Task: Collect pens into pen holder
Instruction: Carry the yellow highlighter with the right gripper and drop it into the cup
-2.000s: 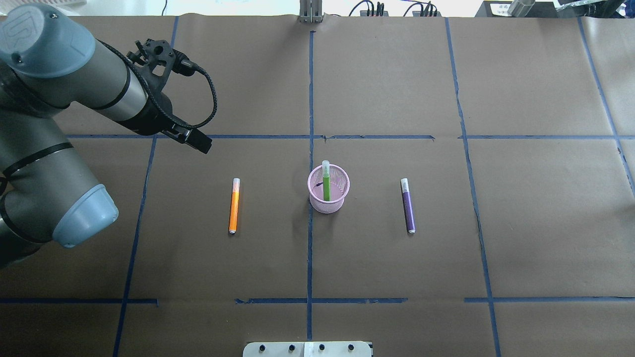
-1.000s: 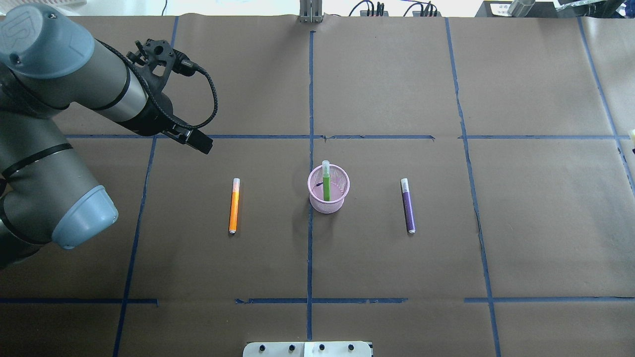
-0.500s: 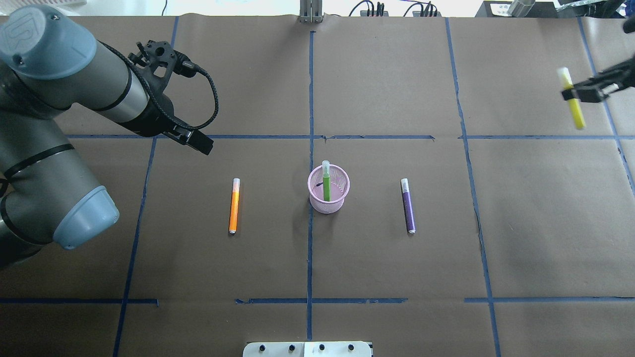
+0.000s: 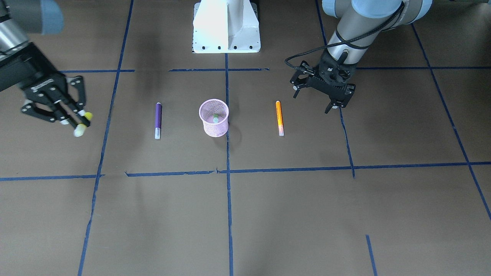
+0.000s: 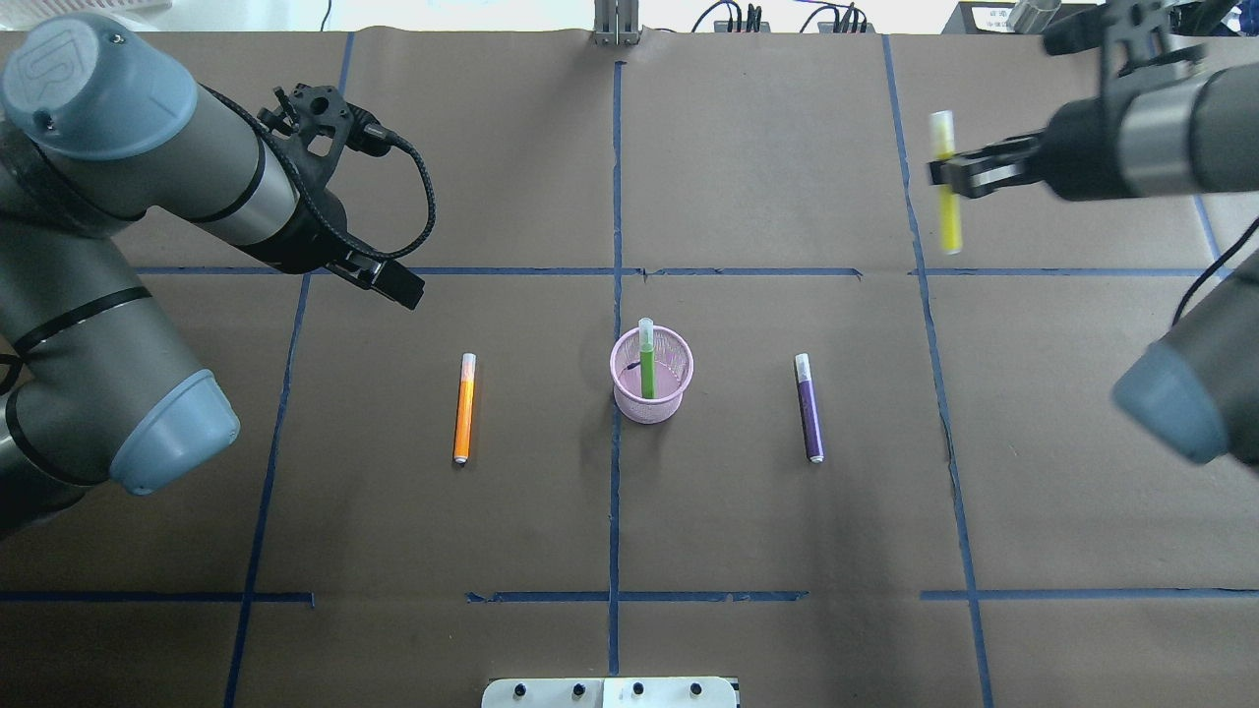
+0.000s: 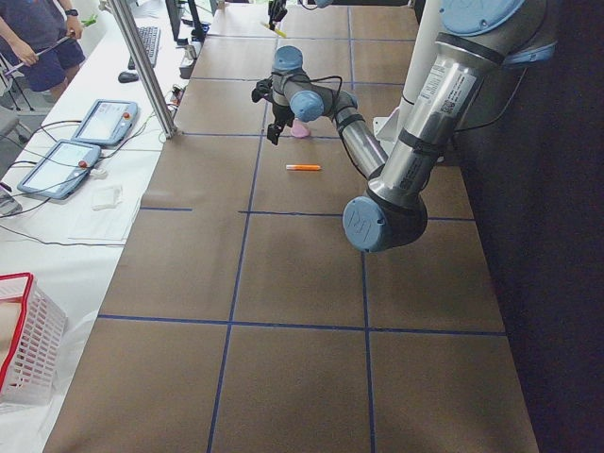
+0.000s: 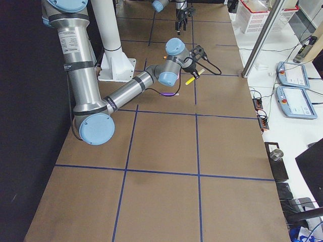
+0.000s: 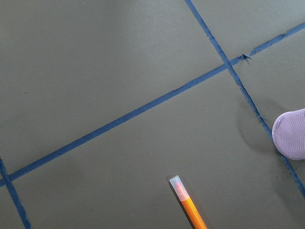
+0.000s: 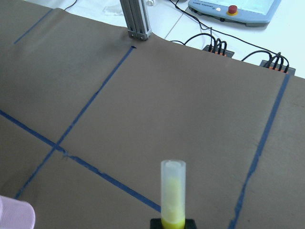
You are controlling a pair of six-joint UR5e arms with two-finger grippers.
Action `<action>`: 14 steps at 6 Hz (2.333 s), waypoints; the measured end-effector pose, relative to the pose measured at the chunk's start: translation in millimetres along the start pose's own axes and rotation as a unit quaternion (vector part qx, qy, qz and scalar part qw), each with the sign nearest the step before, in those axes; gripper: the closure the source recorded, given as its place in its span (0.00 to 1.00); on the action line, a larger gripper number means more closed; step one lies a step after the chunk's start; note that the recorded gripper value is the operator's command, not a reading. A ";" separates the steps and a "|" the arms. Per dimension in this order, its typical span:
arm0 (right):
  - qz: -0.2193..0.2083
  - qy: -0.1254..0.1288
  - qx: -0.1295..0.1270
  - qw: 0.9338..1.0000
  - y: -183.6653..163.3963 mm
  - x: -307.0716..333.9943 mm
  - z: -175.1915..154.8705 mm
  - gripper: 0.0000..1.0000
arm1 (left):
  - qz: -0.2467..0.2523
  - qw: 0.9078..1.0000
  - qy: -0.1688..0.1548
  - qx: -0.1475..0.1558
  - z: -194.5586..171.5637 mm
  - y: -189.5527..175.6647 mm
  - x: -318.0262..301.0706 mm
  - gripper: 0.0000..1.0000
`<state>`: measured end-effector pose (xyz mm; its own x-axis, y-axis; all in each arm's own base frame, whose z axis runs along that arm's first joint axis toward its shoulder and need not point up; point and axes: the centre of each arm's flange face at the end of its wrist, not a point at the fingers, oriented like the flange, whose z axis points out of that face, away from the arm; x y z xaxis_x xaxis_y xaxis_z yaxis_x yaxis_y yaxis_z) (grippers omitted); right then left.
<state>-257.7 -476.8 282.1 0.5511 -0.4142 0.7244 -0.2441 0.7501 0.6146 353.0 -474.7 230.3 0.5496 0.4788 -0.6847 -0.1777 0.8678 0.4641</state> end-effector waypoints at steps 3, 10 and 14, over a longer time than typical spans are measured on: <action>0.046 0.055 0.109 0.991 51.7 -174.3 69.9 1.00 | 0.000 1.000 0.000 -0.002 1.8 -0.5 0.8 0.00; 0.085 0.081 0.132 0.984 118.3 -272.8 121.3 0.01 | 0.000 1.000 0.001 -0.003 3.4 -1.3 3.1 0.00; 0.153 0.085 -0.079 0.981 44.5 -203.7 100.1 0.01 | -0.070 0.997 -0.001 -0.027 40.1 11.7 27.8 0.00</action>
<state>-460.7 -410.7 193.2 0.5996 -0.0749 0.7968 -0.2995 0.9023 0.3101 398.8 -456.6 239.2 0.5740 0.3514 -0.7396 -0.1429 0.9324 0.3320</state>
